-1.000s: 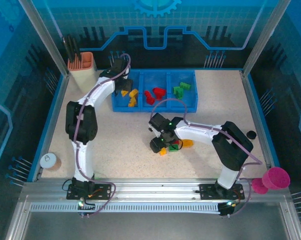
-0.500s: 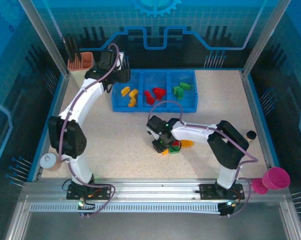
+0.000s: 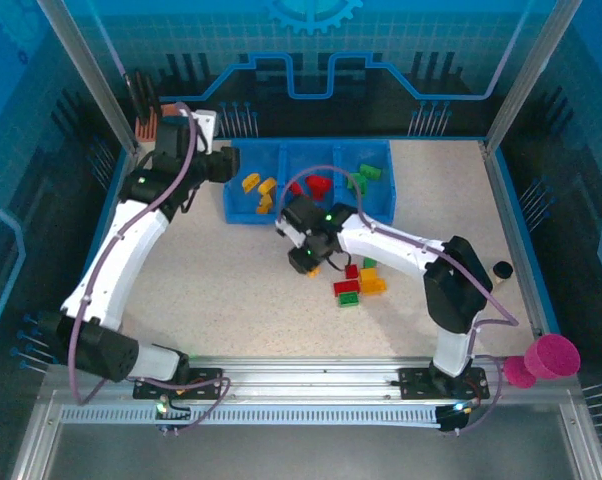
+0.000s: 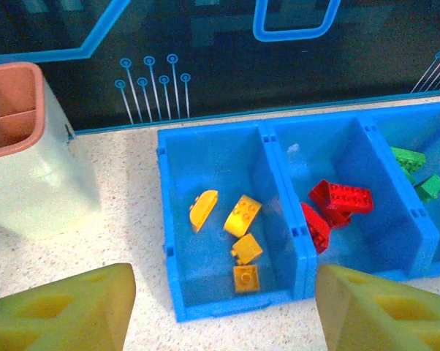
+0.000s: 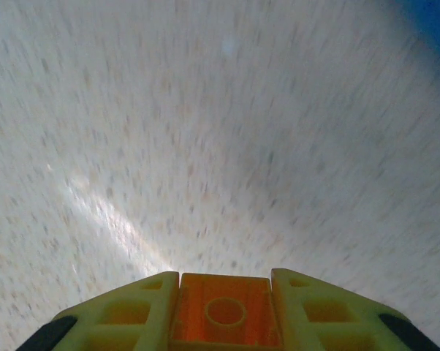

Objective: Sort the legos into containers by color
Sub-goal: Pick up the lego from the bottom-center of the table, then place the lego in the container, then pick up the lego from the bottom-right of the table.

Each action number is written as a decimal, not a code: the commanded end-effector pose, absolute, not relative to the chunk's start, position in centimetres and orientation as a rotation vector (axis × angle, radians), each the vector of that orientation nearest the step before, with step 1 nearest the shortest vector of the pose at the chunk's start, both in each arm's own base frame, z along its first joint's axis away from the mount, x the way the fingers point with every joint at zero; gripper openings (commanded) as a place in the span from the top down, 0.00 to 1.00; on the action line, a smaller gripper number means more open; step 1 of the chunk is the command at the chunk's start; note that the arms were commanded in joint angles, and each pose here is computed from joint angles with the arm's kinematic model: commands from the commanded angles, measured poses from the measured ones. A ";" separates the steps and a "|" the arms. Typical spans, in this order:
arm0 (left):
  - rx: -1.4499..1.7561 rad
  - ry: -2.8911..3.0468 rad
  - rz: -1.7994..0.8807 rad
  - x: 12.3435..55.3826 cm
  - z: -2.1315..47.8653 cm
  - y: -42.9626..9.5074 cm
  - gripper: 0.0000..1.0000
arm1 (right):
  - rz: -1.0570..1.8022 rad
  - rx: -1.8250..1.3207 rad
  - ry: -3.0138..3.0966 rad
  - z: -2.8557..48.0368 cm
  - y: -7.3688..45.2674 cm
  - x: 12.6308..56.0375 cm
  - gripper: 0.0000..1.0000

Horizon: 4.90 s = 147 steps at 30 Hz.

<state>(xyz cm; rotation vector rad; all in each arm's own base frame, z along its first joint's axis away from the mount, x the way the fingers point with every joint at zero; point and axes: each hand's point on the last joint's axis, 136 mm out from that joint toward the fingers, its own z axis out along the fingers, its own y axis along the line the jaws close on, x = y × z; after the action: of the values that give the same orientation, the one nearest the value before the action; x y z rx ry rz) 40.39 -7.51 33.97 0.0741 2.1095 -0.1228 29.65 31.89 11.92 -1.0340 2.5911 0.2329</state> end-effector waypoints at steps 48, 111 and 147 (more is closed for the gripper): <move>0.133 2.213 -0.223 32.5 29.5 -6.0 0.26 | 0.236 -1.209 1.920 11.2 46.5 51.2 0.45; 0.784 2.375 -0.528 32.6 19.2 -25.2 0.29 | 0.327 0.075 2.924 3.5 13.0 24.6 0.21; 0.787 2.378 -0.492 32.5 19.1 -24.5 0.27 | 0.189 -0.173 2.911 6.9 13.1 26.1 0.72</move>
<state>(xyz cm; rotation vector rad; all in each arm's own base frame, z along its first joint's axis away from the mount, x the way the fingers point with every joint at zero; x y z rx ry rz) 32.81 -24.62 18.35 0.7682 2.3993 -0.5050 25.26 12.71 3.40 -0.1079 2.9763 0.1869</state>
